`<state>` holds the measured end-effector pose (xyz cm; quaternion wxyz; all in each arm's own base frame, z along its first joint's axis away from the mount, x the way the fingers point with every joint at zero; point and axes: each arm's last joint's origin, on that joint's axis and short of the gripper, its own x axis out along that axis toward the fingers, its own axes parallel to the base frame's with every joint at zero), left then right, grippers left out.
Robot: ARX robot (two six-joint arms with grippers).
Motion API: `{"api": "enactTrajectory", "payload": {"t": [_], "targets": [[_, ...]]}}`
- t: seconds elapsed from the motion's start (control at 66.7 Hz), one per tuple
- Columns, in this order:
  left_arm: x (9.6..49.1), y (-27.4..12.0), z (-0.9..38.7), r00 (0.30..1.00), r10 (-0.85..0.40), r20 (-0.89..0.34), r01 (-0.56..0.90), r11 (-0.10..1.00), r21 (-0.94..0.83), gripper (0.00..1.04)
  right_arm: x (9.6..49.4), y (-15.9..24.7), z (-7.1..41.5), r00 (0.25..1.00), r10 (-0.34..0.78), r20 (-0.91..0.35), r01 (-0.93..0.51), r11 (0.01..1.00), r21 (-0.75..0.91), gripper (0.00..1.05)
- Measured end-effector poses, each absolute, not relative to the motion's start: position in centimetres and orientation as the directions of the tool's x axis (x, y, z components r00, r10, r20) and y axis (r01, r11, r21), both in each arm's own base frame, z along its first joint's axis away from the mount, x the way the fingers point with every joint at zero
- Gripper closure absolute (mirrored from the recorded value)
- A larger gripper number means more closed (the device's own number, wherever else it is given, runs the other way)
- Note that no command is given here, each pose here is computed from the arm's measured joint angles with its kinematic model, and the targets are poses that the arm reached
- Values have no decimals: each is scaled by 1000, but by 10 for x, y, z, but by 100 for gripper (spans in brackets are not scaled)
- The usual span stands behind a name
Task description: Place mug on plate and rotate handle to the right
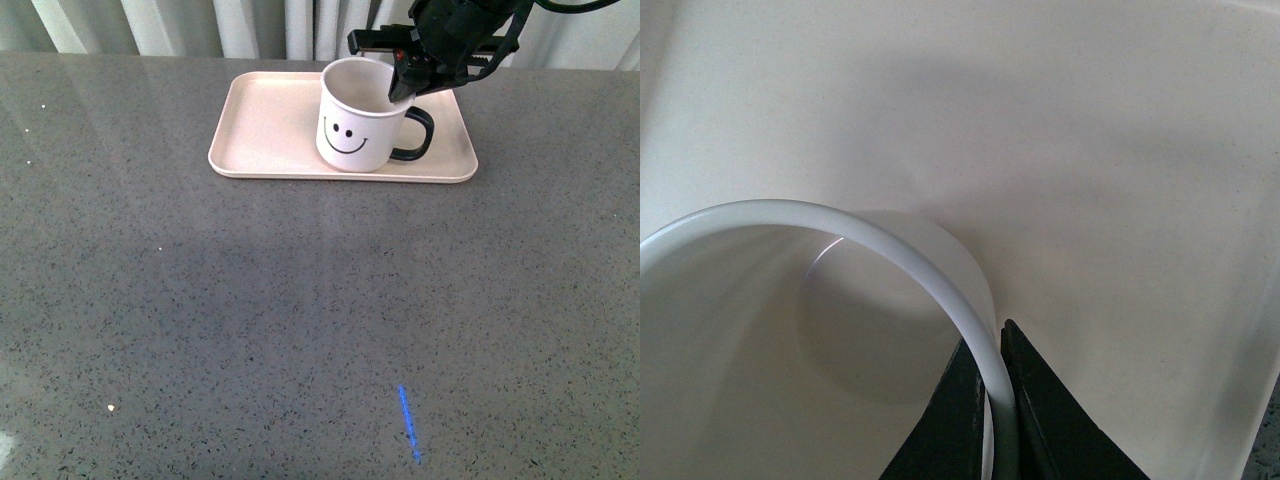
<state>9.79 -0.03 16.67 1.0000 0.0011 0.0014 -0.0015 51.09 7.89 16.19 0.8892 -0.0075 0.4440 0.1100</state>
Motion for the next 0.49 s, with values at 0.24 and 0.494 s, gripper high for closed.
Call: {"api": "enactTrajectory", "payload": {"t": [0.24,0.494], "targets": [[98,0,167,1000,-3,-2,3,1000,2,9,522,61,209,622,232,-748,-322,946,26,103],[98,0,167,1000,-3,-3,3,1000,2,9,530,48,219,621,234,-748,-407,912,-53,103]]}}
